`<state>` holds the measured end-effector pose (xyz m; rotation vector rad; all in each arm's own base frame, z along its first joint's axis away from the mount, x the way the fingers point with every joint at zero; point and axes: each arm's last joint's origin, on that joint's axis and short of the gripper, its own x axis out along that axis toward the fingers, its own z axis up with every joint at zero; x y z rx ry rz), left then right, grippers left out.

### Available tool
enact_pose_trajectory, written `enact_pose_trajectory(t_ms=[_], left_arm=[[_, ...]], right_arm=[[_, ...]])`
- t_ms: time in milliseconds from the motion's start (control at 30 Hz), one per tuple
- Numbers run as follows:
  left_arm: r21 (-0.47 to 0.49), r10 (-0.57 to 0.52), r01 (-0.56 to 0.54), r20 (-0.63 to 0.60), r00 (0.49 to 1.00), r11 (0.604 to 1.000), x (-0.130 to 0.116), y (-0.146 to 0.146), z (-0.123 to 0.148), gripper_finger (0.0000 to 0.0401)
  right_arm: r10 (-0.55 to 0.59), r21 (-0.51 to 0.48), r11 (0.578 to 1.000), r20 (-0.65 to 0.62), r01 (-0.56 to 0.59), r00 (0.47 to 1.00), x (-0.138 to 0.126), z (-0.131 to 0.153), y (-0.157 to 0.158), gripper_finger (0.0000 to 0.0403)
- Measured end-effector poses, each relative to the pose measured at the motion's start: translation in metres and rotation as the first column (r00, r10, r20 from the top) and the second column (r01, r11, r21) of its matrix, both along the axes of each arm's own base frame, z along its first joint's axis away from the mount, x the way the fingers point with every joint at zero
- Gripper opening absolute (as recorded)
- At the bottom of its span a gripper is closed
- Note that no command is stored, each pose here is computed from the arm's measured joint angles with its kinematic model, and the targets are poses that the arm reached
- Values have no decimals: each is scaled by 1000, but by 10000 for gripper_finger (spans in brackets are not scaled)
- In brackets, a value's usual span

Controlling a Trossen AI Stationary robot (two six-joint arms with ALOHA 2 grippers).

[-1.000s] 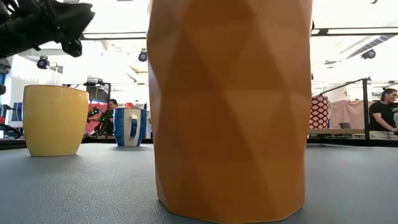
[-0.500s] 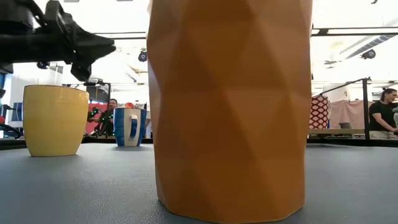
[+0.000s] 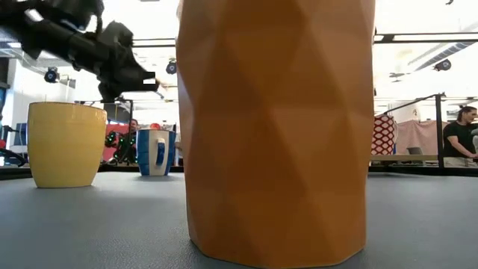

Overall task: Place coffee mugs
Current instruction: Move the blue mug to the center of the table

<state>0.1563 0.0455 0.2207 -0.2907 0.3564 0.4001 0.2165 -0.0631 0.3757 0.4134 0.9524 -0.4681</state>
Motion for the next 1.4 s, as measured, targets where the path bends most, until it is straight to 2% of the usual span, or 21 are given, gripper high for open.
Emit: enact_pose_trajectory(t_ms=[200,300,433,600,833,1000,1267,1400], left_arm=[[53,98,-87,-251,963,995,8,7,23,73],[70,115,-97,-346,931,993,11,10,30,73],[94,95,-56,-482,871,994,16,16,27,73],[152,62,29,-560,826,988,33,25,26,73],[192,6,178,-695,719,965,50,37,13,73],[217,43,191,-760,648,957,54,47,0,73],[252,68,217,-786,615,943,61,57,-7,73],[253,66,219,-783,619,942,63,58,-3,73]], right_arm=[[3,14,1000,-55,-2,998,-3,-6,1,92],[9,16,1000,-75,-8,997,-3,-11,1,97],[26,21,999,-120,-24,992,-3,-23,1,106],[33,31,999,-161,-28,986,-3,-35,1,114],[36,41,999,-189,-28,981,-4,-44,1,112],[39,40,999,-191,-32,981,-4,-44,1,116],[51,34,998,-191,-45,980,-4,-44,1,117],[51,34,998,-191,-45,980,-4,-44,1,115]])
